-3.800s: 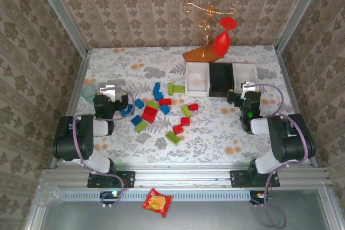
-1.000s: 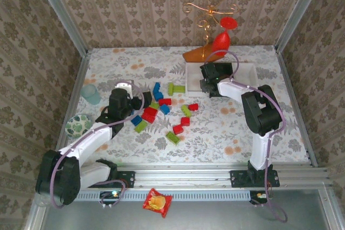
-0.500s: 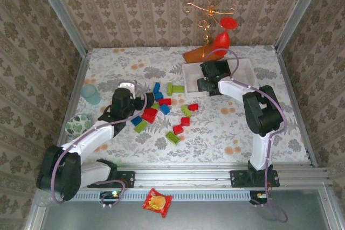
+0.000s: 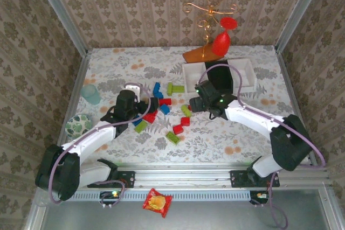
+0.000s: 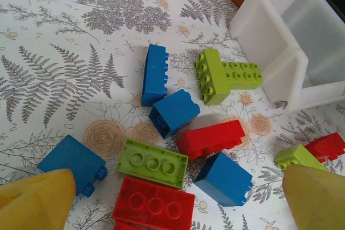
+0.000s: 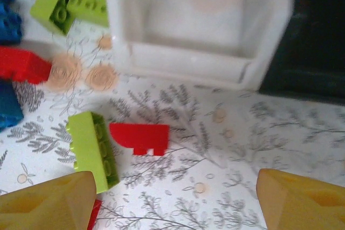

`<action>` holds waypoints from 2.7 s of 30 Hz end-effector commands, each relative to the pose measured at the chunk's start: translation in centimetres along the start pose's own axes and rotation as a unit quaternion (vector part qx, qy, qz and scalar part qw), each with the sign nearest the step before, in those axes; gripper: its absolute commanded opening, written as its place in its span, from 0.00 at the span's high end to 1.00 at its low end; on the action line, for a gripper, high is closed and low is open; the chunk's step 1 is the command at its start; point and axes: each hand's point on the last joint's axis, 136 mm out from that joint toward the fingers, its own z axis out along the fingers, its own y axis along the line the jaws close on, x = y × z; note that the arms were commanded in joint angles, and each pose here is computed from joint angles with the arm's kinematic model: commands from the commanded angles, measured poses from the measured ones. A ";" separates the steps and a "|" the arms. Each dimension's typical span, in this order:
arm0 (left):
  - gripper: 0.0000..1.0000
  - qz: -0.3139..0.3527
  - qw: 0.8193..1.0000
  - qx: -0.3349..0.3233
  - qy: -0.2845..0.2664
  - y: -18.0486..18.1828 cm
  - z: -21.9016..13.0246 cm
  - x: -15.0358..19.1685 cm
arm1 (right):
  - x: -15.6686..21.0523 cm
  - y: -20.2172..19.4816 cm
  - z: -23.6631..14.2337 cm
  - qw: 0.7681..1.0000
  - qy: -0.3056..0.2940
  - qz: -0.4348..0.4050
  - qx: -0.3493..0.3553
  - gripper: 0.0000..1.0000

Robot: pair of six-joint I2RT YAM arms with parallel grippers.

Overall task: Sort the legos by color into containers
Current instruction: Pick up the lego from the center of the table, then place the lego in the container.

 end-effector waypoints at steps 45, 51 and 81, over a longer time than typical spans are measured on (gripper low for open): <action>0.00 0.008 1.000 -0.006 -0.017 -0.9 -0.2 -0.8 | 2.9 0.0 8.2 0.989 0.118 0.074 -0.043 0.40; 0.00 0.008 1.000 -0.005 -0.015 -1.0 0.0 -0.8 | 4.0 -0.2 8.8 0.989 0.129 0.069 -0.026 0.50; 0.00 0.011 1.000 0.002 -0.017 -1.6 -0.6 -1.4 | -14.9 -2.5 9.6 0.996 -0.056 0.072 0.006 0.41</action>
